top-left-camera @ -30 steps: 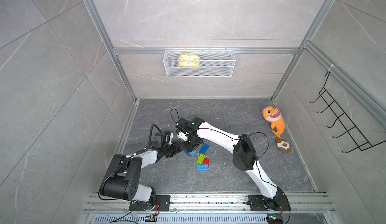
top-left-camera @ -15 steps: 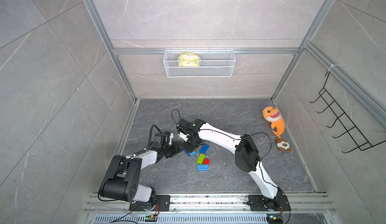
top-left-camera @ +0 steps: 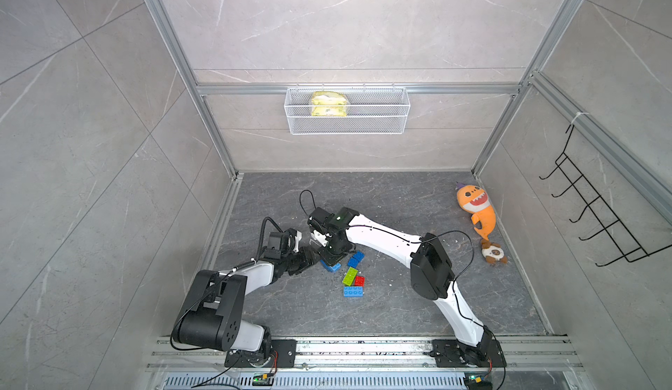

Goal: Assemble a heart with lego
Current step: Assemble the lego brick with the lego brick.

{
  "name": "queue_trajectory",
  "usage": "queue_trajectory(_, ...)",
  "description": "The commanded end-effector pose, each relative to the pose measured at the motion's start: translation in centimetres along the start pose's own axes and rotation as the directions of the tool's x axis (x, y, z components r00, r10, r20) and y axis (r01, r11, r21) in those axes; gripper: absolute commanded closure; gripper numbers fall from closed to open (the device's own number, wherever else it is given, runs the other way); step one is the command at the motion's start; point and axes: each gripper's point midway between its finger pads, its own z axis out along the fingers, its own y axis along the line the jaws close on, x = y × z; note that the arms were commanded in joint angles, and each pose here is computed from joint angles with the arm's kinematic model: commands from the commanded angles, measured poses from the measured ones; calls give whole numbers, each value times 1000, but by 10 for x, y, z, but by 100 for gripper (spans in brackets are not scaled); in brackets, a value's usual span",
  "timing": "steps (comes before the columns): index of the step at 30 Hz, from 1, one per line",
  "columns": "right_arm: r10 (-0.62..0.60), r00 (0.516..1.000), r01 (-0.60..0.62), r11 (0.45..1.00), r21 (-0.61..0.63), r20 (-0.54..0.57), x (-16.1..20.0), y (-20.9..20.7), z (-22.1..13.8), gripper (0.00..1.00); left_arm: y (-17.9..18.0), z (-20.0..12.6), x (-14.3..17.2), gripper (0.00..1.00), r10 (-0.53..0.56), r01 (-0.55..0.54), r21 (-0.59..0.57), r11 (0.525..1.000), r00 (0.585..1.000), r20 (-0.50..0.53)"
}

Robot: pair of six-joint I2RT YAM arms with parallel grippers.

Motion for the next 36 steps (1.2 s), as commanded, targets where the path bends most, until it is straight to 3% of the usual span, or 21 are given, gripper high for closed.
queue_trajectory(1, 8, 992, -1, 998, 56, -123, 28, -19, 20, 71, -1, -2, 2, 38, 7, -7, -5, 1000, 1000, 9)
queue_trajectory(13, -34, 985, 26, 999, -46, -169, 29, 2, 30, 71, -2, -3, 1, 38, 7, -7, -1, 1000, 1000, 11)
queue_trajectory(28, -40, 978, 39, 999, -12, -205, 33, -2, 13, 70, 0, -2, 2, 39, 6, -6, -2, 1000, 1000, 12)
queue_trajectory(36, -36, 960, 36, 999, -4, -279, 36, -3, 44, 70, 0, -4, 3, 39, 9, -9, 0, 1000, 1000, 18)
